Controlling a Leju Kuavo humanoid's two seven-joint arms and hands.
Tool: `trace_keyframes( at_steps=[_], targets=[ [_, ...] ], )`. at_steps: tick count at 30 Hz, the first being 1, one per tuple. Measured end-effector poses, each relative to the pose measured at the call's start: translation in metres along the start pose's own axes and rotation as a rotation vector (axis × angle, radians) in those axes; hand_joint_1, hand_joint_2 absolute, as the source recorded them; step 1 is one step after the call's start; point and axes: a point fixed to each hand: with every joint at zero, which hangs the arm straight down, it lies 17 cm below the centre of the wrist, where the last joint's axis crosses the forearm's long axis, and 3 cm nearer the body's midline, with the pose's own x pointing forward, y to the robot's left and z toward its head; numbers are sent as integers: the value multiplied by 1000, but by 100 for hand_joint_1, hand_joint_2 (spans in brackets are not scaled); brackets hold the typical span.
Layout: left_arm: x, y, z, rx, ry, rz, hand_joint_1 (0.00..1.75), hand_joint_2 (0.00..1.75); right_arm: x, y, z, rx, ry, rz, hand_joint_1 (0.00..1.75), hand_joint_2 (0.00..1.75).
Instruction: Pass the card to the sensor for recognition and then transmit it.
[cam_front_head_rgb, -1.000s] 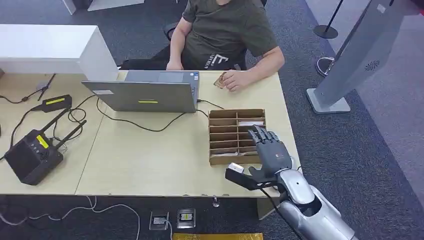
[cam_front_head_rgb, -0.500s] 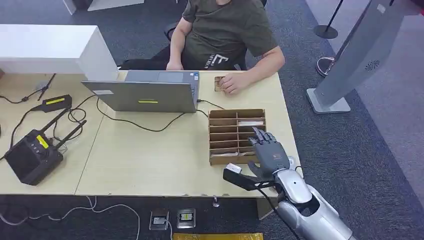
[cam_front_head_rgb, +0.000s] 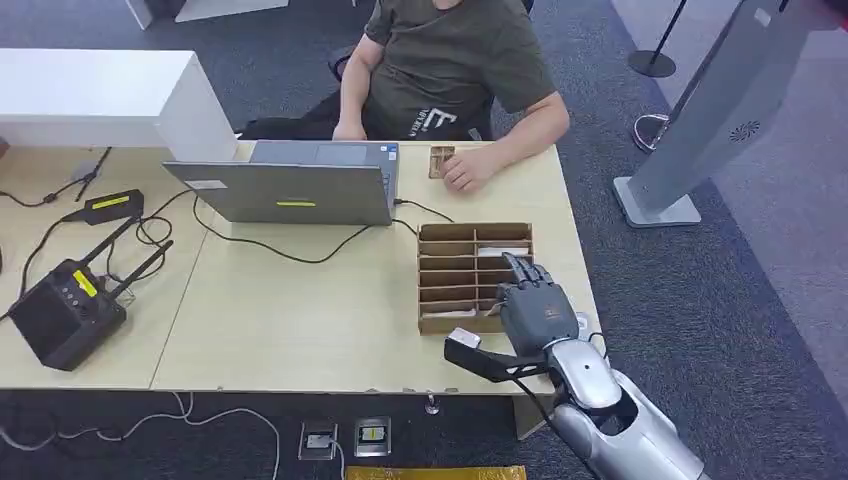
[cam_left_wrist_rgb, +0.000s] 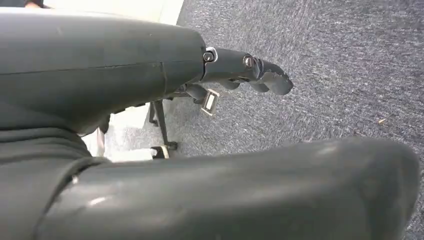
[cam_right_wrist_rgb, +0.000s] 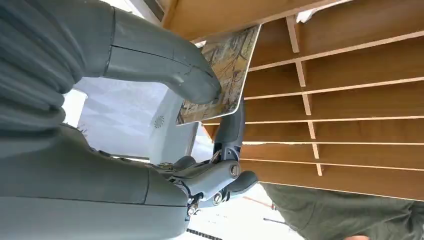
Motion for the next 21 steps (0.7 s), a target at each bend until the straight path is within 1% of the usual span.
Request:
trace_keyframes(
  at_steps=[17,19,21],
  targets=[
    [2,5,-1,5,-2,4,0,0,5,-1,5,-11,-8,-1,175,175],
    [2,5,-1,4,-2,4,0,0,8,-11,3,-57,-25,15,175,175],
    [2,3,0,-4,-3,2,0,0,10,-35,-8,-118,-60,51,175,175]
  ],
)
